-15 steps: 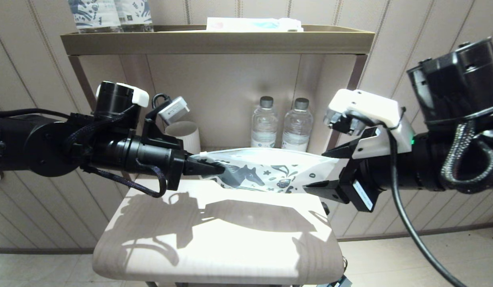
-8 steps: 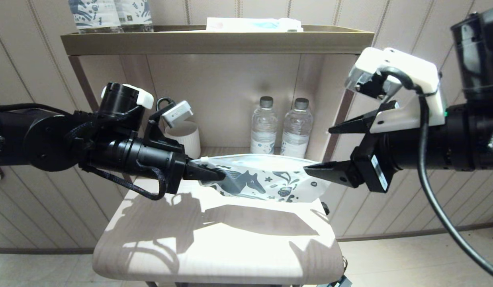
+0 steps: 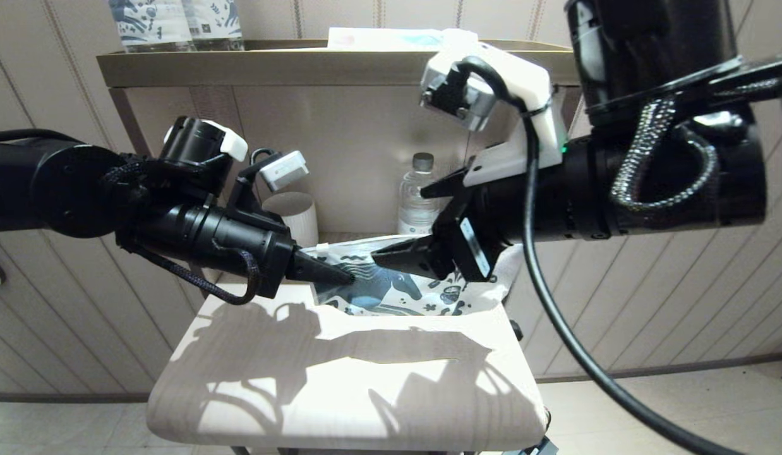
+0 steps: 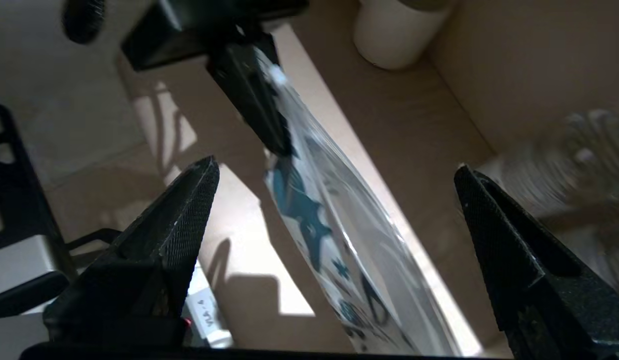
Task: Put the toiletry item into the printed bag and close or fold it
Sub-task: Close the strorage bag and place it on the desk
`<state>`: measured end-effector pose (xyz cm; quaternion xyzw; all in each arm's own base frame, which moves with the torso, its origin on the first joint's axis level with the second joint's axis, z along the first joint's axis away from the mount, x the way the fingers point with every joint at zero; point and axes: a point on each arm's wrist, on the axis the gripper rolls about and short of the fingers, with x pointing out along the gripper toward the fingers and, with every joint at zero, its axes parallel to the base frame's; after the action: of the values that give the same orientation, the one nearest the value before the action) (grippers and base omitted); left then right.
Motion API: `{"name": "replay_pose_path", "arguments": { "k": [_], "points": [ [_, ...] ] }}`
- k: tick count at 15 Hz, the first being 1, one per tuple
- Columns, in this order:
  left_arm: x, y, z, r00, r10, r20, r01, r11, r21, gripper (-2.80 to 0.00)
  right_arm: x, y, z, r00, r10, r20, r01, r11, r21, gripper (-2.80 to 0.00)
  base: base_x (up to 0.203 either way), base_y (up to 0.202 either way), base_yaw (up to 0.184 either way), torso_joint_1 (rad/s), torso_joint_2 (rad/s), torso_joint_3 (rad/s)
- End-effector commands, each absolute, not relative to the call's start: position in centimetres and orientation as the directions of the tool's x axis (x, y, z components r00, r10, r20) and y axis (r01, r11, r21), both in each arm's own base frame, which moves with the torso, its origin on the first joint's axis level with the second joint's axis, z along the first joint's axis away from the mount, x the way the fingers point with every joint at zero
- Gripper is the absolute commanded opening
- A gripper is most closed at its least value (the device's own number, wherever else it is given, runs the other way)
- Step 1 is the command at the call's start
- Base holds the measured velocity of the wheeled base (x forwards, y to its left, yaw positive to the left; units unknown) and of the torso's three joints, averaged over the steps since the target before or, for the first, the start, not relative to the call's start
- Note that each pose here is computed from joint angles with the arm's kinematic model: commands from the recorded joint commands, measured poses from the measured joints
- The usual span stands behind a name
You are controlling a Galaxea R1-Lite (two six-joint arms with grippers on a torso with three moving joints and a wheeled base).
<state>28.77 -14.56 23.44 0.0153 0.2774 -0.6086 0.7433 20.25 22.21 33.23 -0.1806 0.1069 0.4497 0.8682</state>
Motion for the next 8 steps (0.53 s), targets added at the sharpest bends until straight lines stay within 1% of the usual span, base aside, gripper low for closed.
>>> {"name": "replay_pose_path", "arguments": {
  "k": [1, 4, 8],
  "points": [
    [29.0, -14.7, 23.6, 0.100, -0.898, -0.428, 0.915, 0.252, -0.316, -2.80, 21.3, 24.5, 32.1, 0.528, 0.761, -0.377, -0.848, 0.497, -0.182, 0.00, 0.000, 0.000, 0.000, 0.000, 0.00, 0.000],
    [29.0, -14.7, 23.6, 0.096, -0.899, -0.427, 0.916, 0.248, -0.315, -2.80, 22.0, 25.8, 31.2, 0.460, 0.798, -0.390, -0.885, 0.446, -0.132, 0.00, 0.000, 0.000, 0.000, 0.000, 0.00, 0.000],
    [28.9, -14.6, 23.4, 0.087, -0.901, -0.426, 0.921, 0.236, -0.311, -2.80, 22.8, 26.7, 30.9, 0.424, 0.819, -0.387, -0.902, 0.418, -0.102, 0.00, 0.000, 0.000, 0.000, 0.000, 0.00, 0.000]
  ]
}}
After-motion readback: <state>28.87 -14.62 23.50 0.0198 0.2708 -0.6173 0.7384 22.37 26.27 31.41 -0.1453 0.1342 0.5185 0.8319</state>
